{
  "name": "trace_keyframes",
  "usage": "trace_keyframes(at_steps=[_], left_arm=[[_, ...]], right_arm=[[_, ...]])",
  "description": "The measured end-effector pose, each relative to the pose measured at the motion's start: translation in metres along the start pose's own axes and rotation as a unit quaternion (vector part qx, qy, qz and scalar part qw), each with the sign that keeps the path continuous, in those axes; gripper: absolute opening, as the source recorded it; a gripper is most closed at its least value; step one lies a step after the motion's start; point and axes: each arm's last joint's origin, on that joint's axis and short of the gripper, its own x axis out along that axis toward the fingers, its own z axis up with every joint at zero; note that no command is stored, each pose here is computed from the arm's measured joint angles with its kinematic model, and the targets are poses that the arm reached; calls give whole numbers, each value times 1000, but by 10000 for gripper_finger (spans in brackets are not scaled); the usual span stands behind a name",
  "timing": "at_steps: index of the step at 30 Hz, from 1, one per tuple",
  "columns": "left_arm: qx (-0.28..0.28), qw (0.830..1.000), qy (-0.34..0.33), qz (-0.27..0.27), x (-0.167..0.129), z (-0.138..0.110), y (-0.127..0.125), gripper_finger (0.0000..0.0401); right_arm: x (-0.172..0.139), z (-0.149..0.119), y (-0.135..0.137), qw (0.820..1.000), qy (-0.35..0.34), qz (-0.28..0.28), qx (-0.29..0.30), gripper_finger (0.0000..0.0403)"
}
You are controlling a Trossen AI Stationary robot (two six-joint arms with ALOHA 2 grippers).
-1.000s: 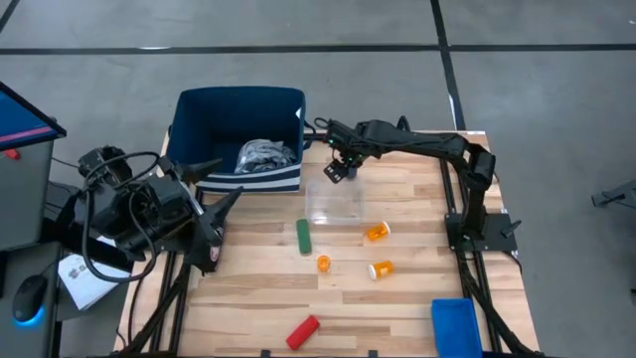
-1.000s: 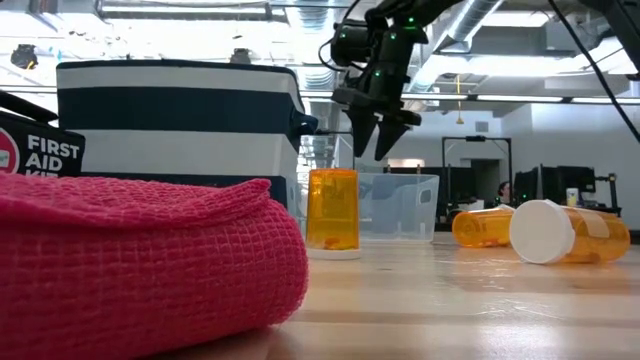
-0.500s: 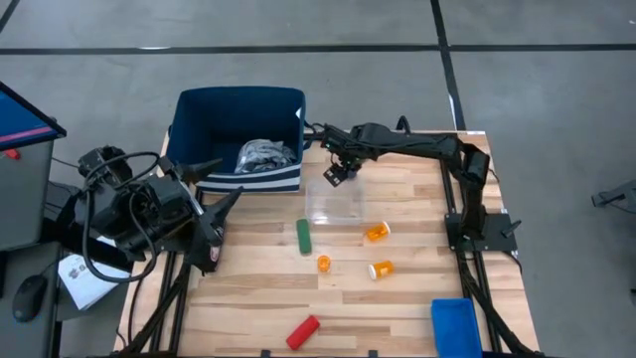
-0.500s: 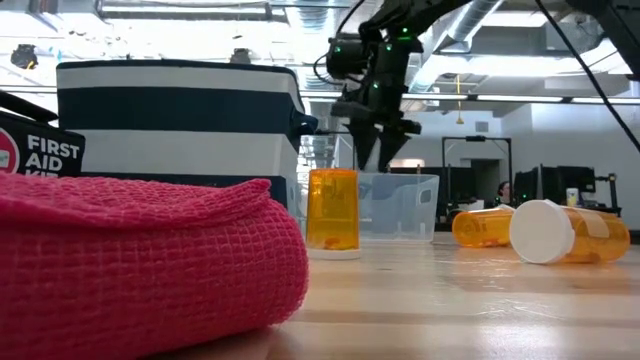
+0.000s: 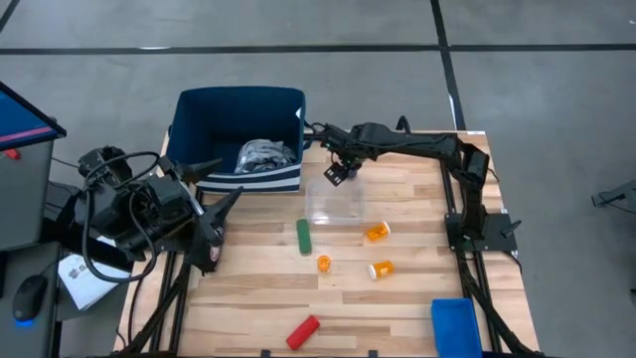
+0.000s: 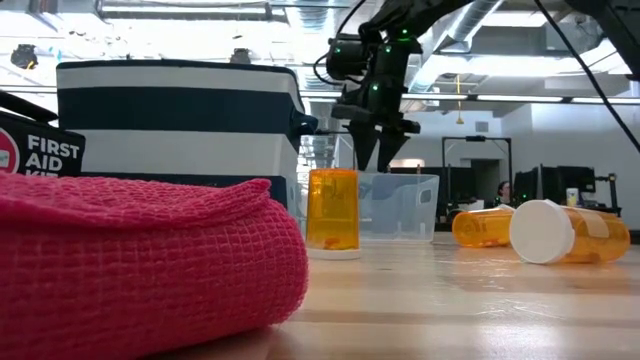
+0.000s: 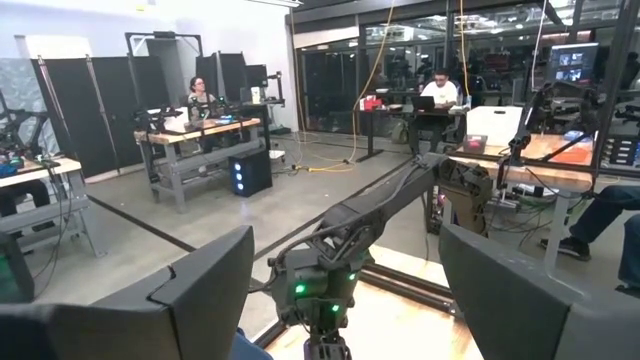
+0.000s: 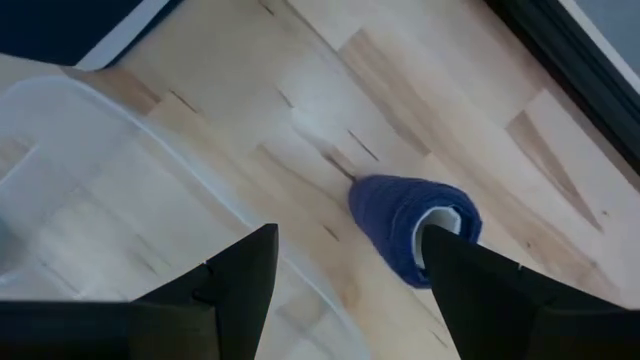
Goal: Pick & place medical supplies in basket/bin
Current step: Put the blue bandage into the transparent bin
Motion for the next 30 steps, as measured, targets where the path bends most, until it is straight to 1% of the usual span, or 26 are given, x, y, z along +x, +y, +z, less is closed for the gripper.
trace_keyframes(at_steps=[6,8,10,12,15,16,20,22,24,26,30], left_arm=[[0,1000,0,0,0,0,0,310],[0,1000,0,0,0,0,0,310],[0,1000,0,0,0,0,0,310],[0,1000,0,0,0,0,0,310],[0,1000,0,0,0,0,0,310],[0,1000,0,0,0,0,0,310],[0,1000,0,0,0,0,0,310],[0,1000,0,0,0,0,0,310],[0,1000,0,0,0,0,0,310],[0,1000,0,0,0,0,0,310],[0,1000,0,0,0,0,0,310]], right_arm=[[1,1,-3,1000,0,-1,4,244],[6,2,-2,1000,4,-3,1,244],[9,-1,-2,1000,18,-9,-7,244],[13,1,2,1000,12,-7,-11,244],[20,-2,4,999,28,-13,-18,244],[22,0,5,1000,23,-11,-18,244],[24,-1,6,999,28,-15,-20,244],[24,-1,6,999,23,-27,-22,241],[24,-2,7,999,20,-40,-25,232],[24,-3,7,998,22,-44,-26,213],[24,-3,6,998,26,-47,-28,155]])
